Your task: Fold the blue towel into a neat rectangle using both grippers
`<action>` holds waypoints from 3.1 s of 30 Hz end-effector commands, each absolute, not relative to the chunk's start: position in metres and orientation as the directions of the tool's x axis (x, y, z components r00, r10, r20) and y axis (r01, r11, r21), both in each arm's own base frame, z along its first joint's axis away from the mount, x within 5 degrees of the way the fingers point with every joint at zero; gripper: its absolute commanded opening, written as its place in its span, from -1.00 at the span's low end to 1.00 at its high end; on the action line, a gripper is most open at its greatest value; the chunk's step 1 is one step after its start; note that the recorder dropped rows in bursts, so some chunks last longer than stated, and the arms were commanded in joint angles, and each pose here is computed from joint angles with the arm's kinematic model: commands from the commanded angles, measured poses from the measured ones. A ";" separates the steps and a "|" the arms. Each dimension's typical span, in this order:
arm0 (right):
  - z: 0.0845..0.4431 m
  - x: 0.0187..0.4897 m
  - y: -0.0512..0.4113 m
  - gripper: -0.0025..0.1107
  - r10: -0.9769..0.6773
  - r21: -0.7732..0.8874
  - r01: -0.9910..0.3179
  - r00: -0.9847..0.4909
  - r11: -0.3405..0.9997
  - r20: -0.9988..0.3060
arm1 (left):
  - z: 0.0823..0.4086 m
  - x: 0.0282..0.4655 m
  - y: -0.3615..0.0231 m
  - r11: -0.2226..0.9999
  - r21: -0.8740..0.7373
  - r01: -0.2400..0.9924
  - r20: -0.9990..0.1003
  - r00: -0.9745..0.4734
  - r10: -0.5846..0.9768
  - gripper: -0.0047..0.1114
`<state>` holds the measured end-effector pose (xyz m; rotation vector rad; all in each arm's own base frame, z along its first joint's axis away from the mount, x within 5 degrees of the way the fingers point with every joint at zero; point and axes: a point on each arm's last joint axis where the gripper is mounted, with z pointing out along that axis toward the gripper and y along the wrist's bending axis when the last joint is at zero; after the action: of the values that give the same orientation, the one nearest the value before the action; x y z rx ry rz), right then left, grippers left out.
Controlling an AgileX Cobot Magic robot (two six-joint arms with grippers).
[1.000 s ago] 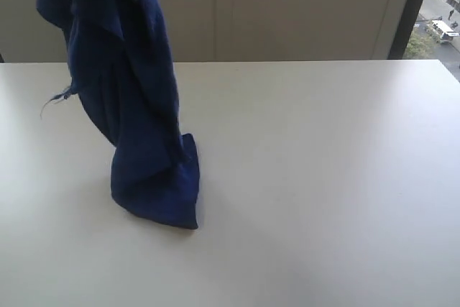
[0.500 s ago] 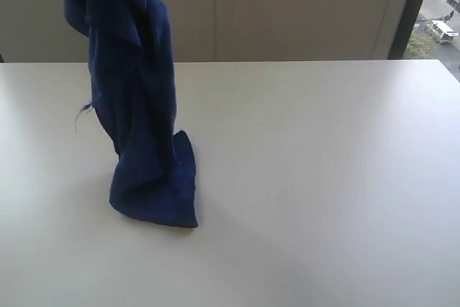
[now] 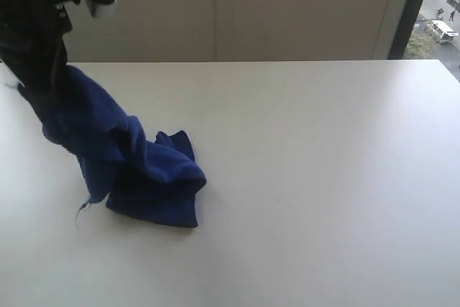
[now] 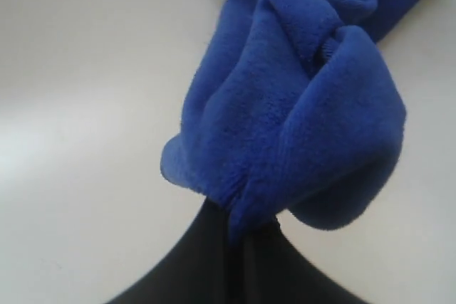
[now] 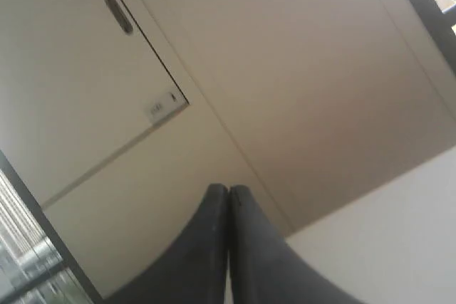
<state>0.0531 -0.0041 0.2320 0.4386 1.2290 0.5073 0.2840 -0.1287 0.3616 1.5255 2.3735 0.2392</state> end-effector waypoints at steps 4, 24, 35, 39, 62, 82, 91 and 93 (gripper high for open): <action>0.231 0.053 -0.003 -0.96 0.631 0.615 -0.143 0.228 0.775 -0.742 | 0.317 0.268 -0.113 0.434 0.203 0.878 0.060 -0.453 0.889 -0.92; 0.243 0.252 0.125 -0.79 -0.586 -0.172 -0.677 -0.448 0.716 -0.675 | 0.333 0.254 -0.086 0.573 0.419 0.705 0.030 -0.641 0.767 -0.92; 0.172 0.316 0.210 0.05 -0.791 -0.350 -0.816 -0.198 0.461 -0.579 | 0.349 0.246 -0.082 0.584 0.452 0.674 -0.060 -0.630 0.774 -0.92; 0.156 0.317 0.241 0.05 -0.794 -0.450 -0.791 -0.073 0.415 -0.603 | 0.351 0.245 -0.082 0.585 0.458 0.670 -0.074 -0.626 0.776 -0.92; 0.336 0.296 0.105 -0.96 -0.735 -0.592 -0.548 -0.064 0.591 -0.675 | 0.350 0.246 -0.111 0.600 0.331 0.729 -0.285 -0.529 0.799 -0.92; 0.308 0.269 0.116 -0.96 -0.650 -0.256 -0.688 -0.402 0.679 -0.644 | 0.344 0.237 -0.115 0.534 0.415 0.736 -0.160 -0.519 0.840 -0.92; 0.256 0.277 0.176 0.12 -0.690 -0.172 -0.795 -0.370 0.581 -0.622 | 0.309 0.235 -0.106 0.491 0.443 0.750 -0.053 -0.524 0.850 -0.92; 0.258 0.281 0.165 0.13 -0.719 -0.226 -0.785 -0.357 0.577 -0.597 | 0.303 0.235 -0.101 0.494 0.476 0.727 -0.025 -0.551 0.834 -0.92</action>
<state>0.2777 0.1742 0.2547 -1.1851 2.1652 0.1924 0.2373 -0.1069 0.3048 1.3646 2.4802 0.5463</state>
